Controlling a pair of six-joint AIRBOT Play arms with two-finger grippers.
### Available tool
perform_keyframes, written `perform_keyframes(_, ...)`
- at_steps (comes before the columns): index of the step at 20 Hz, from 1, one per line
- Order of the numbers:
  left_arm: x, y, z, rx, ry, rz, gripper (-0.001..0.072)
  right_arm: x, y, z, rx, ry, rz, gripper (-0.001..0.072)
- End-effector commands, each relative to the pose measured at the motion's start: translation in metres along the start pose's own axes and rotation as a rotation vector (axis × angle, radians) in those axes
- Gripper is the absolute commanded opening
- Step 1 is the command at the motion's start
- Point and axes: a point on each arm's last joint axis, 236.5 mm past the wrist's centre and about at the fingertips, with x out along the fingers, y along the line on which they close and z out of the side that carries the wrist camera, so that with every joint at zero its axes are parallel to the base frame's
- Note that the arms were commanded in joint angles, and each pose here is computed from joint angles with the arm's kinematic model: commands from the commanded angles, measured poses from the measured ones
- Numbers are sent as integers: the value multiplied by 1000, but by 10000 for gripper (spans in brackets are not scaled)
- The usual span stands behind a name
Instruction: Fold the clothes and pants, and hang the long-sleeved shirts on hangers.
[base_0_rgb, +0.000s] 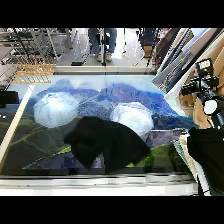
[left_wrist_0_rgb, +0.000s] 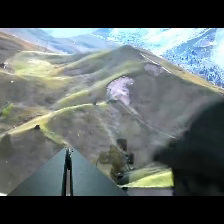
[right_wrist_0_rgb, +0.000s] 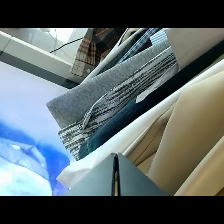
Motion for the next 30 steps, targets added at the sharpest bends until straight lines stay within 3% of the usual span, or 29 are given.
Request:
perform_keyframes(1,0,1,0,-1,-1,1,9,0,1,0,0,1,1,25)
perform_keyframes(8,0,1,0,0,-1,1,9,0,1,0,0,1,1,25)
perform_keyframes(11,0,6,9,282,-33,27,8,0,1,0,0,1,1,25)
perform_keyframes(13,0,6,9,327,-33,27,8,0,1,0,0,1,1,25)
perform_keyframes(20,5,-8,18,321,-70,-19,10,-3,-24,30,-20,-127,-103,25)
perform_keyframes(22,12,-13,21,210,-67,-29,9,-6,-32,40,-18,-170,-138,25)
perform_keyframes(25,28,-52,14,95,-11,-165,12,-7,-30,47,78,-198,-133,25)
perform_keyframes(26,33,-71,11,95,14,-234,24,-10,-21,50,196,-197,-91,25)
perform_keyframes(27,38,-94,6,111,44,-319,196,-15,-8,50,304,-169,-28,25)
perform_keyframes(28,41,-117,1,139,71,-406,513,-24,17,44,374,-94,74,25)
perform_keyframes(29,42,-139,-4,155,99,-493,698,-36,46,31,400,12,187,25)
perform_keyframes(30,42,-161,-10,183,126,-580,706,-53,79,11,391,140,313,25)
